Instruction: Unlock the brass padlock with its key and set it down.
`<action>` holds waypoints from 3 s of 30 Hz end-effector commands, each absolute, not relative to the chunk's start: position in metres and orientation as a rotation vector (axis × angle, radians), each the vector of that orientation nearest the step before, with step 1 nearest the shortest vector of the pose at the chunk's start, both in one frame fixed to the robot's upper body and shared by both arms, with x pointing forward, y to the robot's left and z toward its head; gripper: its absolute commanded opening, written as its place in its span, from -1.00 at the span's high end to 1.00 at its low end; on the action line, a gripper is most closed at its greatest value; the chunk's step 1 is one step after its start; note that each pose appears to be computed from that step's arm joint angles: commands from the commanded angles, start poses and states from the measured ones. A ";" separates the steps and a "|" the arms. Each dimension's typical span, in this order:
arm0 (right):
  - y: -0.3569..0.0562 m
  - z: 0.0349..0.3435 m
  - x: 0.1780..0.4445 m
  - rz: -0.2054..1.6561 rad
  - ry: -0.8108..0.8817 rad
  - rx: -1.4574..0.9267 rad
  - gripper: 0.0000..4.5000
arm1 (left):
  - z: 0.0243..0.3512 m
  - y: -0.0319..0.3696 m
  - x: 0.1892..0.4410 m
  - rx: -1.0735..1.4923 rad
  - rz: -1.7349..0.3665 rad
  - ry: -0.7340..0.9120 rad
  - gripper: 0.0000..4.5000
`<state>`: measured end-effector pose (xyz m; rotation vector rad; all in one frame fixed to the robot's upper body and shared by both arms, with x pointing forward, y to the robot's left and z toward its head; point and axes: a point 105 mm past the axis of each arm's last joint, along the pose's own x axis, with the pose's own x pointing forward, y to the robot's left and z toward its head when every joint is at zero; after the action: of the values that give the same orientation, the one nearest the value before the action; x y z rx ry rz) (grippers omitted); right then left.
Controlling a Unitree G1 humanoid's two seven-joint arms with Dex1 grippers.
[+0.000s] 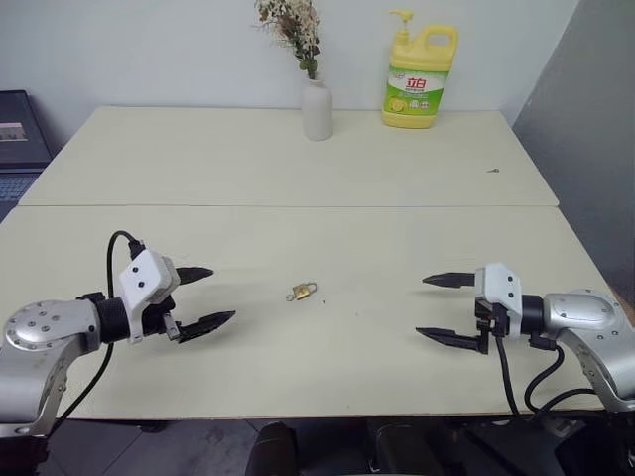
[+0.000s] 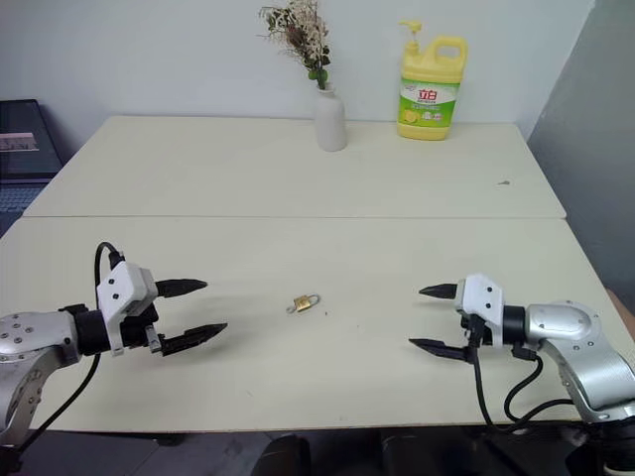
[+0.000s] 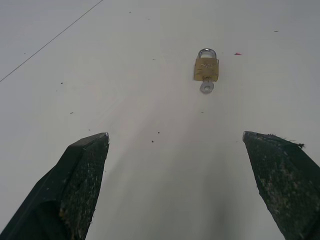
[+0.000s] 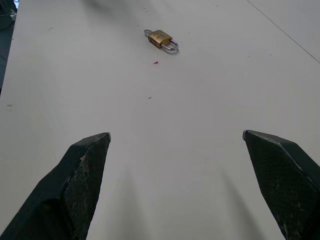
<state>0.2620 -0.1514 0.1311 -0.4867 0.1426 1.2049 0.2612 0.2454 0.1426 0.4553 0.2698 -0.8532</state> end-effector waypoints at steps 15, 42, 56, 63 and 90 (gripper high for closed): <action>-0.028 0.150 0.276 1.541 0.143 -0.609 -0.98 | 0.155 0.230 0.237 0.518 -1.037 0.346 -1.00; 0.043 0.104 0.345 1.563 0.278 -0.814 -0.98 | 0.151 0.236 0.237 0.568 -1.003 0.351 -1.00; 0.037 0.094 0.345 1.557 0.345 -0.778 0.59 | 0.147 0.233 0.241 0.574 -1.014 0.358 -1.00; 0.011 0.120 0.343 1.446 0.179 -0.743 0.59 | 0.153 0.224 0.249 0.481 -1.003 0.303 -1.00; -0.062 0.199 0.300 0.818 -0.348 -1.163 0.59 | 0.189 0.159 0.291 0.247 -1.210 0.200 -1.00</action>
<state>0.3032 -0.0635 0.1891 -1.1213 -0.2722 0.8602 0.2899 0.1618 0.1816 0.2207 0.2351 -1.2054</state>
